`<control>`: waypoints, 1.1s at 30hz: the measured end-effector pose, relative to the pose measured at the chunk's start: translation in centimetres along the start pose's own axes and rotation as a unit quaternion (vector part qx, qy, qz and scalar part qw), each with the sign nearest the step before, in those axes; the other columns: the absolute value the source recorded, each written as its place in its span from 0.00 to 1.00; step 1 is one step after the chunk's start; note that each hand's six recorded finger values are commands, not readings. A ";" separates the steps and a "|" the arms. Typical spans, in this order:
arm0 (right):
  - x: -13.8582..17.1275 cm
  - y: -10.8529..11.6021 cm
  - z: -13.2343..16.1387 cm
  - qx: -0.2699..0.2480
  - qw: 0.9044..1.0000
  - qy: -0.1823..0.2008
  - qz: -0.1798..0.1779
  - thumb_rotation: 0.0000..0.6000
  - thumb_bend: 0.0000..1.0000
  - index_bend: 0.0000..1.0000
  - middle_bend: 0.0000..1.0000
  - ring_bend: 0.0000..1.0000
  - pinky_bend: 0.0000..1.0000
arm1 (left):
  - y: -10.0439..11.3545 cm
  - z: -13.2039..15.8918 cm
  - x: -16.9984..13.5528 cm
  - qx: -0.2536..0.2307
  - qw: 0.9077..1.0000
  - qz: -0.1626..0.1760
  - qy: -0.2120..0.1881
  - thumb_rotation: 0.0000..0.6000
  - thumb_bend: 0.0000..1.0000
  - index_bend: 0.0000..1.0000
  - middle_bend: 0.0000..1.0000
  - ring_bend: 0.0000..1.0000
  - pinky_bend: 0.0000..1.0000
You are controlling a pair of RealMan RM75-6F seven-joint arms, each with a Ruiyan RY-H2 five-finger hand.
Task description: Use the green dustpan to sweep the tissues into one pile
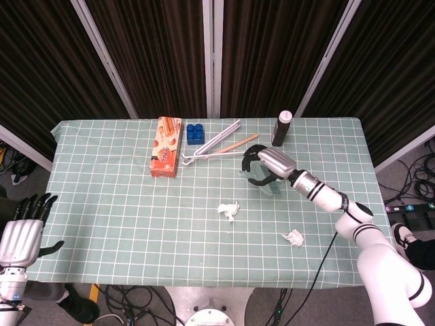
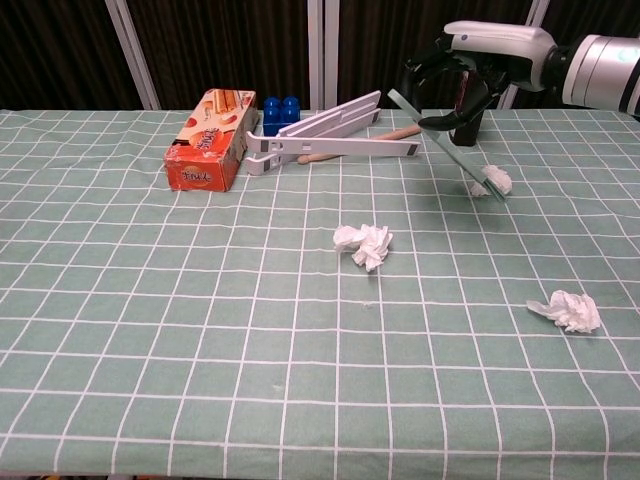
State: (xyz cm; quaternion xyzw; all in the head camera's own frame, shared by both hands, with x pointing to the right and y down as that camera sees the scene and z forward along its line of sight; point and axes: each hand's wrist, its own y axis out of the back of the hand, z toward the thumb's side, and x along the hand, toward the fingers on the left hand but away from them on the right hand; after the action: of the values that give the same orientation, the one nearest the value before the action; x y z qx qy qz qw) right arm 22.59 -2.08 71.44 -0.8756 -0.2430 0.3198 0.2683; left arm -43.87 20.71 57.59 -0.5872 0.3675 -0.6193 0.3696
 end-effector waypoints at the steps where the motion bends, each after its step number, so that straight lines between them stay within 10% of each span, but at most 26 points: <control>1: -0.1 0.2 -0.4 0.007 1.000 -0.011 -0.001 1.00 0.46 0.72 0.55 0.21 0.15 | 0.0 0.0 0.0 0.000 1.000 0.000 0.000 1.00 0.07 0.10 0.07 0.03 0.08; 14: -1.4 -1.2 -4.9 0.030 0.990 -0.134 0.017 1.00 0.46 0.74 0.57 0.22 0.15 | 0.2 0.1 -0.2 -0.005 1.000 -0.005 0.004 1.00 0.07 0.10 0.07 0.03 0.08; 33: 1.1 -0.7 0.2 -0.184 0.983 0.012 0.007 1.00 0.46 0.75 0.58 0.22 0.15 | 0.1 0.1 -0.4 -0.010 1.000 -0.002 -0.002 1.00 0.07 0.10 0.07 0.03 0.08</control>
State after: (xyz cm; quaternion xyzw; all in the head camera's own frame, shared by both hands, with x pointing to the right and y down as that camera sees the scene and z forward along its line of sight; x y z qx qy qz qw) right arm 23.01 -0.82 71.21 -0.9154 -0.2882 0.2615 0.1031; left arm -43.79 20.96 57.30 -0.5928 0.3715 -0.6152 0.3635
